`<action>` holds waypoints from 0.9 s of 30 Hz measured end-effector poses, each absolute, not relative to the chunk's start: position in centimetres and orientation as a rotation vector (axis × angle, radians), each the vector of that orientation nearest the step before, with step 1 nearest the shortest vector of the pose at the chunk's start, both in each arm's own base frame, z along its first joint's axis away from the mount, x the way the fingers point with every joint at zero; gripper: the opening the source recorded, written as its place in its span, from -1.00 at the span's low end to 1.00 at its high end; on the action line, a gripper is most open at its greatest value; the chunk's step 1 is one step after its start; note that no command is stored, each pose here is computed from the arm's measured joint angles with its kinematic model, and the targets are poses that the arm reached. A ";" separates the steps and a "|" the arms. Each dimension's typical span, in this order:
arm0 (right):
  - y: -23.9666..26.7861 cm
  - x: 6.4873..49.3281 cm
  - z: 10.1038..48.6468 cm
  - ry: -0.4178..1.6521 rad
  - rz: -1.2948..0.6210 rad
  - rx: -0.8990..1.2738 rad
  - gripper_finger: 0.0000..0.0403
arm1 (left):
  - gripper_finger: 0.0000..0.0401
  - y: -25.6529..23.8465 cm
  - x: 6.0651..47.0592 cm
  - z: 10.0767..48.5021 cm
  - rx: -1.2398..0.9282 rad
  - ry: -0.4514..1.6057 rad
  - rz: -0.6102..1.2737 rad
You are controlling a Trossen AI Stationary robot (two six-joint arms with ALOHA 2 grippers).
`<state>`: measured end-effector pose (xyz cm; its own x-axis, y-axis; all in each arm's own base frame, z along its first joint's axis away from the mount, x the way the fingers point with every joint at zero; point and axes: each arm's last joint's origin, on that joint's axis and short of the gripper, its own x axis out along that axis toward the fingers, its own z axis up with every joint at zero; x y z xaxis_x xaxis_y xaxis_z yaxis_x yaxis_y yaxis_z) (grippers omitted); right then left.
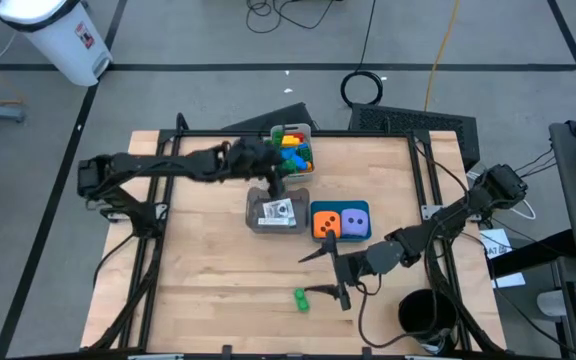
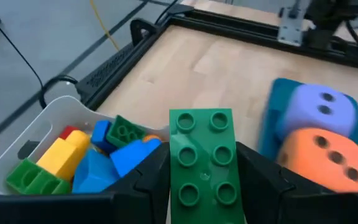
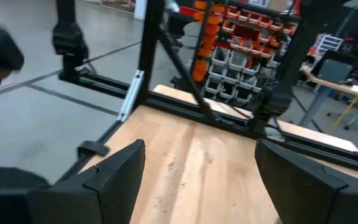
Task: Pick & Place Toys
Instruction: Put the green game piece into the gray bin
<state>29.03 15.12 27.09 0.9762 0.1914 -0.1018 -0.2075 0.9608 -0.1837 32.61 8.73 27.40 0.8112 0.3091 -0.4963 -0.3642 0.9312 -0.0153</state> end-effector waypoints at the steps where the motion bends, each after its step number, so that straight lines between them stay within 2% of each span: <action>1: 14.8 29.2 27.1 0.081 0.193 -0.194 0.45 | -0.27 9.7 32.7 27.0 -0.126 0.508 0.360; 8: 12.5 30.2 27.0 0.103 0.116 -0.194 0.45 | -0.27 15.8 33.4 23.9 -0.179 0.463 0.367; 18: 9.2 31.4 26.7 0.140 0.060 -0.206 0.45 | -0.26 22.2 31.6 19.7 -0.332 0.507 0.527; 22: 7.9 31.8 26.6 0.150 0.071 -0.189 0.45 | -0.10 23.5 31.0 18.6 -0.486 0.500 0.578; 27: 6.1 32.2 26.4 0.171 0.085 -0.157 0.45 | 0.19 23.6 31.0 18.5 -0.431 0.506 0.585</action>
